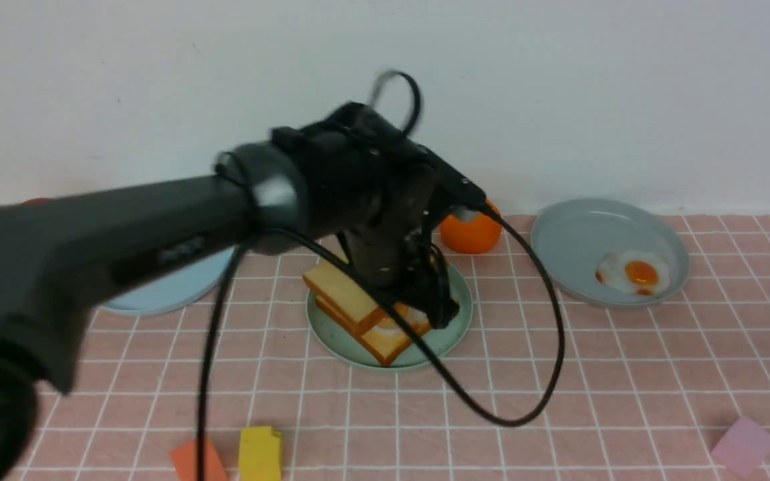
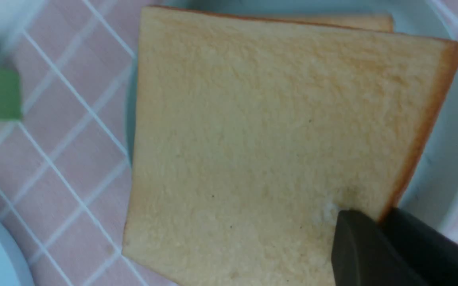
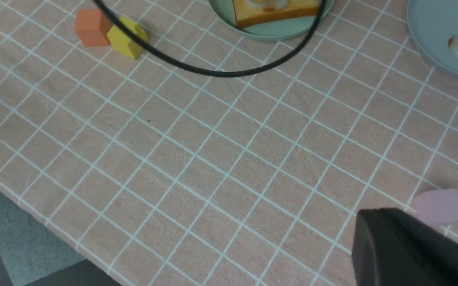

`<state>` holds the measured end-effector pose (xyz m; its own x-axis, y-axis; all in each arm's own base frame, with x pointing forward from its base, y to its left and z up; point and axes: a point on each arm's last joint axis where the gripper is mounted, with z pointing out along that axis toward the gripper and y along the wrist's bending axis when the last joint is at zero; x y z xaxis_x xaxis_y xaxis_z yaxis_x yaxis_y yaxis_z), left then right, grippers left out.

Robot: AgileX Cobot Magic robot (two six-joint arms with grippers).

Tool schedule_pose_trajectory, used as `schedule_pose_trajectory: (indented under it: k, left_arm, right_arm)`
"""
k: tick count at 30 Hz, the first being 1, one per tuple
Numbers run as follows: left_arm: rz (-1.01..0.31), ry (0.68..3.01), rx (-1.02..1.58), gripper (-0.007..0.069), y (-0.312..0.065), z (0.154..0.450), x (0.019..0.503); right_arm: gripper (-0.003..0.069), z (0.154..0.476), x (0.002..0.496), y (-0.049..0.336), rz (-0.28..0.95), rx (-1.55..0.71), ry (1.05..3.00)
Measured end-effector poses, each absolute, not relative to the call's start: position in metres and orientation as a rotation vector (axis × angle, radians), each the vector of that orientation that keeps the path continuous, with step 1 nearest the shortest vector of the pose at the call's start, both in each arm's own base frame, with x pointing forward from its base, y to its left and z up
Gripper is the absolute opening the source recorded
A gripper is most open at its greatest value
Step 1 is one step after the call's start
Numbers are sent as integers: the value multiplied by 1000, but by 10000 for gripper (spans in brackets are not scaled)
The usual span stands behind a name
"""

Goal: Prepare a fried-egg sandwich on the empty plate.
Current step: Use the left arm to place a slice of bread on the fried egg in the middle

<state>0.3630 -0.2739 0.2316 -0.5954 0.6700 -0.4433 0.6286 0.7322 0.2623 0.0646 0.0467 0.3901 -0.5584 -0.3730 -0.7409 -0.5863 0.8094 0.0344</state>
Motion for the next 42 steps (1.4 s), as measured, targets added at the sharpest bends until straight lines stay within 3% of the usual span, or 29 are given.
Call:
schedule_pose_trajectory:
  k: [8,20,34,42]
  left_arm:
    - [146,2428,1027,37,-282,212,373]
    - [57,2422,1008,38,-290,200,376]
    - [37,2433,976,259,-291,199,376]
    - [45,2493,905,278,-288,204,373]
  right_arm:
    - [15,390,64,47,356,-704,2228]
    - [18,390,64,46,355,-704,2229]
    - [24,389,63,47,367,-711,2243]
    - [27,389,63,47,367,-712,2245]
